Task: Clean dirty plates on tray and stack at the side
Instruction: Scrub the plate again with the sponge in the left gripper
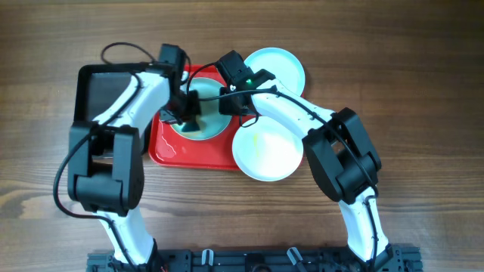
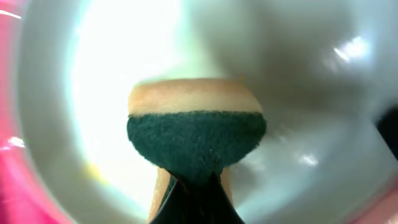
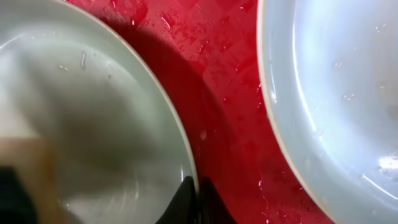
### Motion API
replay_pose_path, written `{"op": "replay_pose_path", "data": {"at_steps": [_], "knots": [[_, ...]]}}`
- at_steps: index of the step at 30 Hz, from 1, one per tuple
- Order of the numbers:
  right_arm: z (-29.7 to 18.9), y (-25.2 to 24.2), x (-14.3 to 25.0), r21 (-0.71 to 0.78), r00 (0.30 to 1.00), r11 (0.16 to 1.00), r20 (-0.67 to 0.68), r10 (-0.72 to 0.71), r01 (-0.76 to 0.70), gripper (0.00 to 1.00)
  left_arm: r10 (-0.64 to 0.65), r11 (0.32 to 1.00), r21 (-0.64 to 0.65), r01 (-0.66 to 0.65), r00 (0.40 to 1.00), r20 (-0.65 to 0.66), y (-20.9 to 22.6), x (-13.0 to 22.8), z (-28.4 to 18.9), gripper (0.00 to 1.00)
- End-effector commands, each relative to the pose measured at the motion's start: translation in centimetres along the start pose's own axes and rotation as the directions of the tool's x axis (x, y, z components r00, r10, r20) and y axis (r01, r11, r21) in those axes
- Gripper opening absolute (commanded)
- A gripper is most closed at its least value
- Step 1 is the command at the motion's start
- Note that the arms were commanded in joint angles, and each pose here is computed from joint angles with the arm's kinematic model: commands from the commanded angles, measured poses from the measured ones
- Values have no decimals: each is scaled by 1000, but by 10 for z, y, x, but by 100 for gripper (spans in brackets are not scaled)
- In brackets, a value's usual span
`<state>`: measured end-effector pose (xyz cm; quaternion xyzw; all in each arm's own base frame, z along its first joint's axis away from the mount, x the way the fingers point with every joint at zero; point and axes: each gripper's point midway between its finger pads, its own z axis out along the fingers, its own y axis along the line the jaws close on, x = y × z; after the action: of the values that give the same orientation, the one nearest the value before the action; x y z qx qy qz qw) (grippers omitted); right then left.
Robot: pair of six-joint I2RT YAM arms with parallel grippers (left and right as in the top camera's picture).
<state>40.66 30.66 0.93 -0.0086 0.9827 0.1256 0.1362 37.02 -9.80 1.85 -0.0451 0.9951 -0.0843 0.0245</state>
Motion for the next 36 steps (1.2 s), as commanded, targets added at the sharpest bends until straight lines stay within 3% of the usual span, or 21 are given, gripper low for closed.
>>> {"op": "replay_pose_path", "data": {"at_steps": [1, 5, 10, 15, 19, 25, 28, 32, 36], "knots": [[4, -5, 3, 10, 1000, 1000, -6, -17, 17, 4, 219, 962, 178, -206, 974, -60, -45, 28, 3, 4], [4, -5, 3, 10, 1000, 1000, -6, -19, 19, 4, 198, 972, 131, -193, 980, -26, -36, 17, 4, 4], [4, -5, 3, 9, 1000, 1000, -6, -22, 22, 4, 30, 988, -155, -19, 997, 67, 17, -8, 2, 4], [4, -5, 3, 9, 999, 999, -6, -34, 34, 4, -55, 889, -432, 153, 971, 231, 69, -28, -17, 4], [4, -5, 3, 9, 999, 999, -6, -36, 36, 4, -86, 812, -519, 269, 933, 349, 89, -39, -33, 4], [4, -5, 3, 9, 999, 999, -6, -36, 36, 4, -88, 817, -491, 302, 907, 412, 84, -52, -35, 4], [4, -5, 3, 9, 999, 999, -6, -36, 36, 4, -68, 876, -421, 234, 926, 372, 60, -51, -24, 4], [4, -5, 2, 8, 999, 999, -5, -43, 43, 4, 51, 987, -161, -14, 973, 227, -5, -39, 0, 4], [4, -4, 3, 6, 999, 999, -10, -47, 47, 4, 172, 977, 96, -189, 973, 155, -55, -23, 4, 4]]}}
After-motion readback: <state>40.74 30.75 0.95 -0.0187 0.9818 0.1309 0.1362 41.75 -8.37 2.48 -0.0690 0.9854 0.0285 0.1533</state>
